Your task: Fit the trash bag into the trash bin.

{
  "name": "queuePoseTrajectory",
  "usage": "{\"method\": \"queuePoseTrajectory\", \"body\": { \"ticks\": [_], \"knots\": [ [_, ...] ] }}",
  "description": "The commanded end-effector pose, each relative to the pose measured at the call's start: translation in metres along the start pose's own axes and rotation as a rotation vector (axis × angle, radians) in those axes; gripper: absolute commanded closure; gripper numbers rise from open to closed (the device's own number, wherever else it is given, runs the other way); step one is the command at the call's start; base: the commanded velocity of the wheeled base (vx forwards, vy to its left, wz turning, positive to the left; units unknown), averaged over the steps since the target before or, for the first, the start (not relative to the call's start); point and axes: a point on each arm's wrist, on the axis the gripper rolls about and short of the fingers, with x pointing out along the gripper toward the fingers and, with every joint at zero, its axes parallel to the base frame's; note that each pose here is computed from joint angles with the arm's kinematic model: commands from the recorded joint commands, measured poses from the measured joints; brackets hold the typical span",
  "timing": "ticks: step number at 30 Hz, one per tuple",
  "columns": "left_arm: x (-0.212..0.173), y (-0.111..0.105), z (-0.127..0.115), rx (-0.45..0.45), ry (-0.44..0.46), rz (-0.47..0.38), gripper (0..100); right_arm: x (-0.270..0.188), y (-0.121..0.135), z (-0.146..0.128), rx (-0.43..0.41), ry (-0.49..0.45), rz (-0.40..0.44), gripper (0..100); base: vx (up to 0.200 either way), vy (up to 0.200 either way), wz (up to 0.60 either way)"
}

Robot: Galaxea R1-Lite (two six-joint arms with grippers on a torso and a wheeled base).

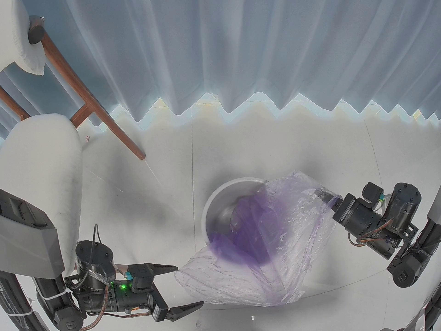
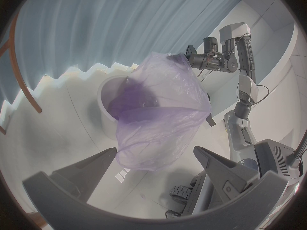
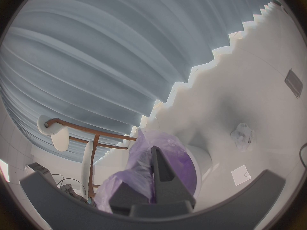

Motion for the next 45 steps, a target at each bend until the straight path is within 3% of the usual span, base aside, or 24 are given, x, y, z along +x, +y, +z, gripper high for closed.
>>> {"method": "queuePoseTrajectory", "body": {
  "ticks": [1,10,16,24,36,42,45],
  "knots": [
    [0.002,-0.001,-0.009,-0.018,0.048,-0.007,0,0.001,0.000,0.000,0.003,-0.007,0.011,100,0.000,0.000,0.00],
    [0.005,0.001,-0.011,-0.030,0.056,0.001,0,0.006,0.000,0.002,0.001,-0.019,0.018,100,0.000,0.000,0.00],
    [0.009,0.005,-0.008,-0.039,0.047,0.087,0,0.006,0.001,0.001,0.001,-0.017,0.018,100,0.000,0.000,0.00],
    [0.018,0.011,-0.002,-0.050,0.009,0.118,0,0.006,0.001,0.002,-0.001,-0.018,0.021,100,0.000,0.000,0.00],
    [0.034,0.012,-0.008,-0.103,0.040,0.177,0,0.007,0.002,0.002,-0.002,-0.020,0.026,100,0.000,0.000,0.00],
    [0.051,0.014,0.004,-0.165,-0.033,0.248,0,0.007,0.007,-0.003,-0.003,-0.006,0.032,100,0.000,0.000,0.00],
    [0.055,0.011,0.002,-0.178,-0.025,0.264,0,0.008,0.007,-0.003,-0.003,-0.012,0.030,100,0.000,0.000,0.00]
  ]
}}
